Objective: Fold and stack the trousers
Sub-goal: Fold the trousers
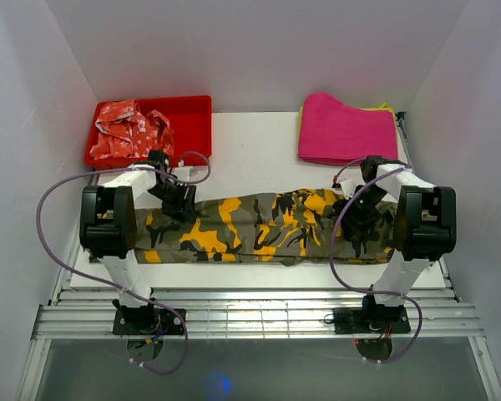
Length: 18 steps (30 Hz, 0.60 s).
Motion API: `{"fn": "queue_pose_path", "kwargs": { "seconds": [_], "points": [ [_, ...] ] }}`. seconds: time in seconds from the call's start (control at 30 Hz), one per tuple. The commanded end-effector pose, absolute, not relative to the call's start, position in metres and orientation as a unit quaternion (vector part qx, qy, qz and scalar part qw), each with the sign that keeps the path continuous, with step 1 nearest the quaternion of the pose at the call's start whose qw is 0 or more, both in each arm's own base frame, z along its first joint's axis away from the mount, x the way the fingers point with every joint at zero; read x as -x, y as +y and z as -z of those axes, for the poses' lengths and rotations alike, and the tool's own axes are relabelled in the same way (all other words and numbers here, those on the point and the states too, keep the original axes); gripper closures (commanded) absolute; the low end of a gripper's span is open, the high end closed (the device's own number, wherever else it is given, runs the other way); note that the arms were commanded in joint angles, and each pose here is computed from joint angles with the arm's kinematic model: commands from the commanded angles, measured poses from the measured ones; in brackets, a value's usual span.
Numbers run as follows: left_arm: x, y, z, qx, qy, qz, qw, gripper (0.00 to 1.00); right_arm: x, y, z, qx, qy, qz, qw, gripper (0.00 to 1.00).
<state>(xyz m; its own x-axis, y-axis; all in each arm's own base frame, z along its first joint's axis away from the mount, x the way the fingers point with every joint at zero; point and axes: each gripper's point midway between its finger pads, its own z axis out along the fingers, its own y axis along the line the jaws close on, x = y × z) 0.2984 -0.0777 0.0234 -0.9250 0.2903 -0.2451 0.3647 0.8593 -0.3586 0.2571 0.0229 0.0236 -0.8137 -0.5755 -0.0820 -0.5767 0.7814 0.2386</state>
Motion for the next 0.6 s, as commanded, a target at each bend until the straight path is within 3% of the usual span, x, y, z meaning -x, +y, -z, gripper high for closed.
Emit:
{"fn": "queue_pose_path", "kwargs": {
  "seconds": [0.0,0.13,0.23,0.43,0.57],
  "points": [
    [-0.369,-0.082,0.0,-0.182,0.954,0.185,0.151,0.38,-0.283,-0.023,-0.002,0.273,0.96,-0.052,0.01,0.23],
    [-0.427,-0.103,-0.027,-0.183,0.939,0.211,0.202,0.36,-0.302,-0.032,-0.01,0.266,0.963,-0.035,0.026,0.23],
    [-0.436,-0.11,-0.059,-0.176,0.929,0.231,0.23,0.31,-0.313,-0.032,-0.021,0.273,0.961,-0.035,0.037,0.24],
    [-0.414,-0.088,-0.138,-0.136,0.914,0.251,0.288,0.24,-0.329,0.013,-0.079,0.321,0.936,-0.106,0.103,0.27],
    [-0.388,-0.047,-0.156,-0.128,0.916,0.24,0.295,0.24,-0.327,0.09,-0.132,0.4,0.885,-0.163,0.171,0.39]
  ]
}}
